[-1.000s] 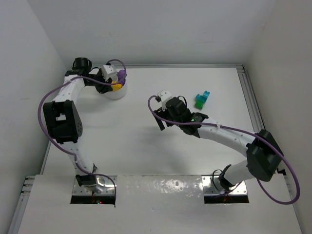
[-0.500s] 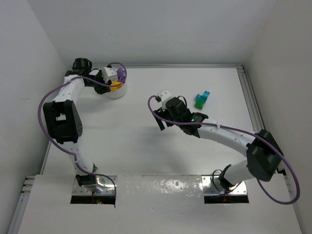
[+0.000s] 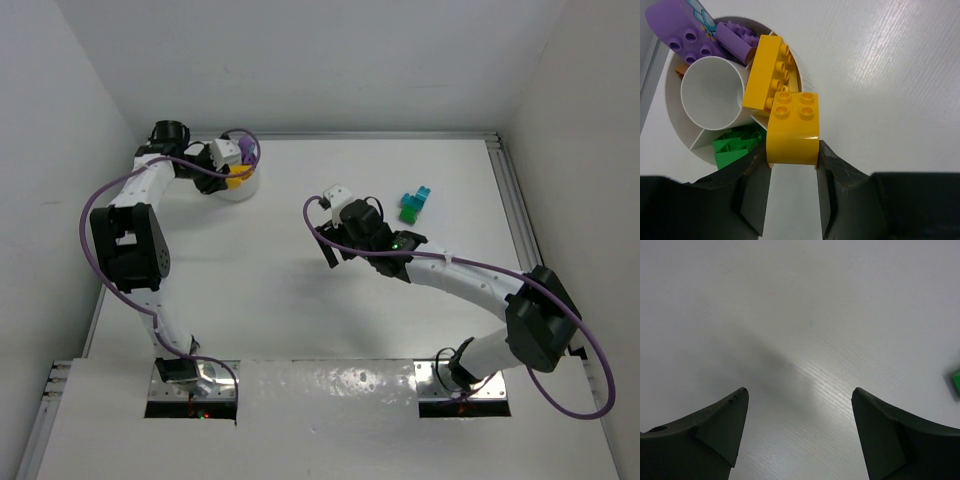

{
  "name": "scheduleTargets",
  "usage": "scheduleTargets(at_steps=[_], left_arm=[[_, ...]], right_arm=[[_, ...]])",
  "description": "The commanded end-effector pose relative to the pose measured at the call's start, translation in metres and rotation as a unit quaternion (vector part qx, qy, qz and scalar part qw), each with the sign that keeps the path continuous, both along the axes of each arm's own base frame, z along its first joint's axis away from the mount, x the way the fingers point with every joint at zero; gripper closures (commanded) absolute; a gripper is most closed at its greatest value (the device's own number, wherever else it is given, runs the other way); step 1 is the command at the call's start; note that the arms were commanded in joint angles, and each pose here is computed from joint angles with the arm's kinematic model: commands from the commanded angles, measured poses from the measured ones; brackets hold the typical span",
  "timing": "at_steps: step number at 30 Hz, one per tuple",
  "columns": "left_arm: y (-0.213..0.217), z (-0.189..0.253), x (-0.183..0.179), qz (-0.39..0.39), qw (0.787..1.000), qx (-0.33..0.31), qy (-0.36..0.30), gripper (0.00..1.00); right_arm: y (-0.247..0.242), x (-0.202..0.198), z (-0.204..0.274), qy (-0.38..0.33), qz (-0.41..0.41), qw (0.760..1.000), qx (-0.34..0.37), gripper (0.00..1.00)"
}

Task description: Sort the legos into containers by color

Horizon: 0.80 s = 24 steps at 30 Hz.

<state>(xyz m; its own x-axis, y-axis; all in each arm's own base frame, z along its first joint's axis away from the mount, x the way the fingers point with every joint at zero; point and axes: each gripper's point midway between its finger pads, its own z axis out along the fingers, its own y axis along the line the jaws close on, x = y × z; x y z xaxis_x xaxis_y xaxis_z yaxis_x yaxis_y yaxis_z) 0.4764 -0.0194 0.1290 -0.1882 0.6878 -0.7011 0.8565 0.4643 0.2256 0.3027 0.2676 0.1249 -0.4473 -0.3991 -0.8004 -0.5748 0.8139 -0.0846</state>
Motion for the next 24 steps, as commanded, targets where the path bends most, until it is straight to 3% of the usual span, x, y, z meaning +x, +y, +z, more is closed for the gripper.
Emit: scheduleTargets(at_steps=[1,8,14,20,24], left_arm=[[-0.012,0.029,0.004,-0.018,0.999,-0.029,-0.038,1.00],[-0.035,0.078,0.012,-0.009,0.990,-0.133,-0.054,1.00],[-0.038,0.087,0.035,0.072,0.973,-0.215,-0.035,1.00],[-0.030,0.070,0.054,0.141,0.969,-0.195,-0.049,1.00],[-0.033,0.064,0.058,0.143,0.970,-0.190,-0.055,1.00]], right_arm=[[0.004,0.007,0.016,-0.014,-0.006,1.000,0.015,0.18],[0.006,0.006,0.016,-0.013,-0.005,1.000,0.020,0.18],[0.009,0.008,0.020,-0.016,-0.002,1.000,0.025,0.18],[0.012,0.009,0.022,-0.016,0.001,1.000,0.026,0.18],[0.017,0.011,0.022,-0.010,0.005,1.000,0.026,0.18]])
